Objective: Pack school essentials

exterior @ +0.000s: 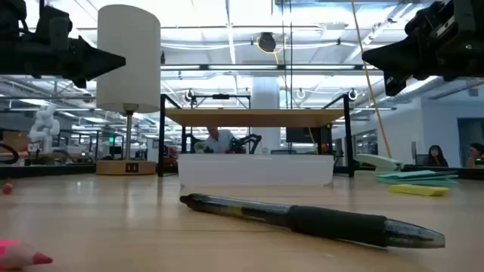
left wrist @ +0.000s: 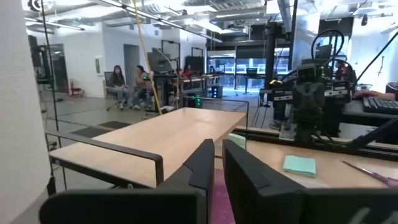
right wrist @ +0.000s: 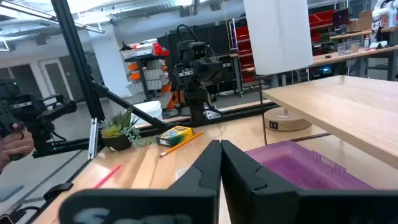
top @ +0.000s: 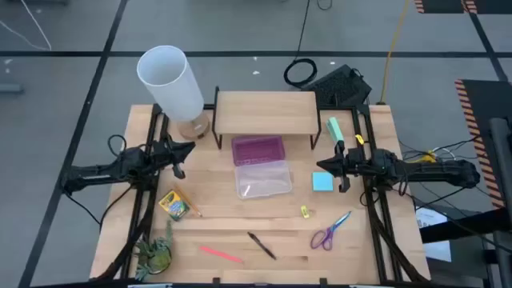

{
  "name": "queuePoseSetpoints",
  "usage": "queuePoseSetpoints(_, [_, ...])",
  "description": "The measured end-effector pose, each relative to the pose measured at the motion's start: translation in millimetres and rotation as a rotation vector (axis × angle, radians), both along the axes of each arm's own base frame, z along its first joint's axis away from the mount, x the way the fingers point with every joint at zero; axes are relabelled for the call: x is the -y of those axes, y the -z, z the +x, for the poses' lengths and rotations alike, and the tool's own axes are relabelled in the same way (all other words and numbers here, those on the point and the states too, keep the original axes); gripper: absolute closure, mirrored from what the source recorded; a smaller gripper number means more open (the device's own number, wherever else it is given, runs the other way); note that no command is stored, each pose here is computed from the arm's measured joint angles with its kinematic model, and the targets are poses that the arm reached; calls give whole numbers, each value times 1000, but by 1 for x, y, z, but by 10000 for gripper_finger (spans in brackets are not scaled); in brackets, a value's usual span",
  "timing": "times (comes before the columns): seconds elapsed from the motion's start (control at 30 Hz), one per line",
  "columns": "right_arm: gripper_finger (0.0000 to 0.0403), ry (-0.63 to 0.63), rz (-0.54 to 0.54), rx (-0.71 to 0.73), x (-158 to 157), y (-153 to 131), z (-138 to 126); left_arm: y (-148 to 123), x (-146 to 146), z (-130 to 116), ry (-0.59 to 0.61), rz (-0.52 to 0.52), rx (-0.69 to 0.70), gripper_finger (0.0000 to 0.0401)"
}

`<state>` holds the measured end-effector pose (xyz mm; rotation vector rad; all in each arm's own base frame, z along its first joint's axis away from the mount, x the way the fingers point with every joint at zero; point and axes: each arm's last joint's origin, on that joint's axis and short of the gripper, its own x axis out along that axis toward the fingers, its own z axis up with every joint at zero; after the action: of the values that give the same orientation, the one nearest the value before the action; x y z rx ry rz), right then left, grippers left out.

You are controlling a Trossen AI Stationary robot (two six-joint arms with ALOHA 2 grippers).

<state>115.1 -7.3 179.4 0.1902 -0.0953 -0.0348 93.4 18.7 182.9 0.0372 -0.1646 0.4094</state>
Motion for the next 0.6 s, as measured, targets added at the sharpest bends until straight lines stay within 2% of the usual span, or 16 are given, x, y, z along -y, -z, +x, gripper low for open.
queuePoseSetpoints(0.33, [392, 0, -5, 0, 0, 0, 0, 1, -2, -1, -75, -11, -11, 366])
queuePoseSetpoints(0.6, [318, 3, -30, 0, 0, 0, 0, 3, -3, -1, -95, -19, -29, 365])
